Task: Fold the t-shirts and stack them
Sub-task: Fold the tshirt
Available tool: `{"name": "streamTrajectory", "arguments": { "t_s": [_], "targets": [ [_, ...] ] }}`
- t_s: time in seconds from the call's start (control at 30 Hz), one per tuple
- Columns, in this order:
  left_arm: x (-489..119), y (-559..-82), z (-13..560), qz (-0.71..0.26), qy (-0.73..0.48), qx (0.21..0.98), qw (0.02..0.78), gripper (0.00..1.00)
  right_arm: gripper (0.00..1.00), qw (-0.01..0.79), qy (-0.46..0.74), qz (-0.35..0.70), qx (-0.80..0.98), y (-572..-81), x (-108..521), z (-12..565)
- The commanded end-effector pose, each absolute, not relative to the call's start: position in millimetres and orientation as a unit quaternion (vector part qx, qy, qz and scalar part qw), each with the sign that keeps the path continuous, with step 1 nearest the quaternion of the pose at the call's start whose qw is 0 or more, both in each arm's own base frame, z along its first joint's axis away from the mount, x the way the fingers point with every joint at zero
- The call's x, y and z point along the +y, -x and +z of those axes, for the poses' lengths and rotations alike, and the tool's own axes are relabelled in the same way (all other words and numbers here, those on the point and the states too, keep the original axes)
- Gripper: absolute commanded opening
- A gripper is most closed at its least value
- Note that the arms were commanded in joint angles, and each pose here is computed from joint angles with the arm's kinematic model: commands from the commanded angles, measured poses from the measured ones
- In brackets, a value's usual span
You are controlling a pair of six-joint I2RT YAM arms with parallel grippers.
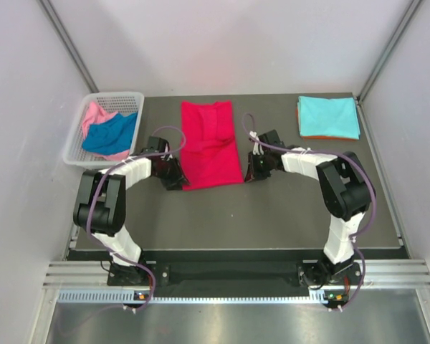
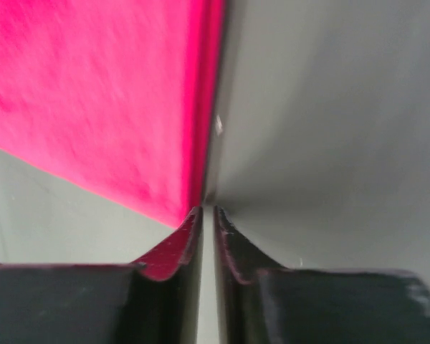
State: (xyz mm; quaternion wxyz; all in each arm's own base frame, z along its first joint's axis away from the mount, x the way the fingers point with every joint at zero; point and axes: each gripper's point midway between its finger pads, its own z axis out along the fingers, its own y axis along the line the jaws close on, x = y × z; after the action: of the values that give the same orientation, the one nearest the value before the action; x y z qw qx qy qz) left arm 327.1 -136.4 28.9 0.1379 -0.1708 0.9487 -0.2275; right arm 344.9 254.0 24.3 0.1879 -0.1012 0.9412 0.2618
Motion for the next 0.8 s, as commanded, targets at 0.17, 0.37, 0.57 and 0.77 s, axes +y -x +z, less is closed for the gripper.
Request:
{"name": "streamTrajectory", "arguments": {
  "t_s": [0.17, 0.37, 0.57, 0.77],
  "targets": [
    [-147, -322, 48, -0.231, 0.132, 0.947, 0.179, 0.42, 0.0, 0.238, 0.09, 0.289, 0.923, -333, 253, 48],
    [-139, -313, 57, -0.198, 0.131, 0.95, 0.2, 0.43, 0.07, 0.257, 0.08, 0.283, 0.92, -326, 244, 62],
    [-135, -316, 59, -0.196, 0.152, 0.951, 0.187, 0.44, 0.36, 0.281, 0.086, 0.29, 0.911, -348, 254, 85],
    [-139, -319, 56, -0.205, 0.153, 0.95, 0.181, 0.43, 0.42, 0.273, 0.102, 0.304, 0.907, -368, 272, 82]
  ]
}}
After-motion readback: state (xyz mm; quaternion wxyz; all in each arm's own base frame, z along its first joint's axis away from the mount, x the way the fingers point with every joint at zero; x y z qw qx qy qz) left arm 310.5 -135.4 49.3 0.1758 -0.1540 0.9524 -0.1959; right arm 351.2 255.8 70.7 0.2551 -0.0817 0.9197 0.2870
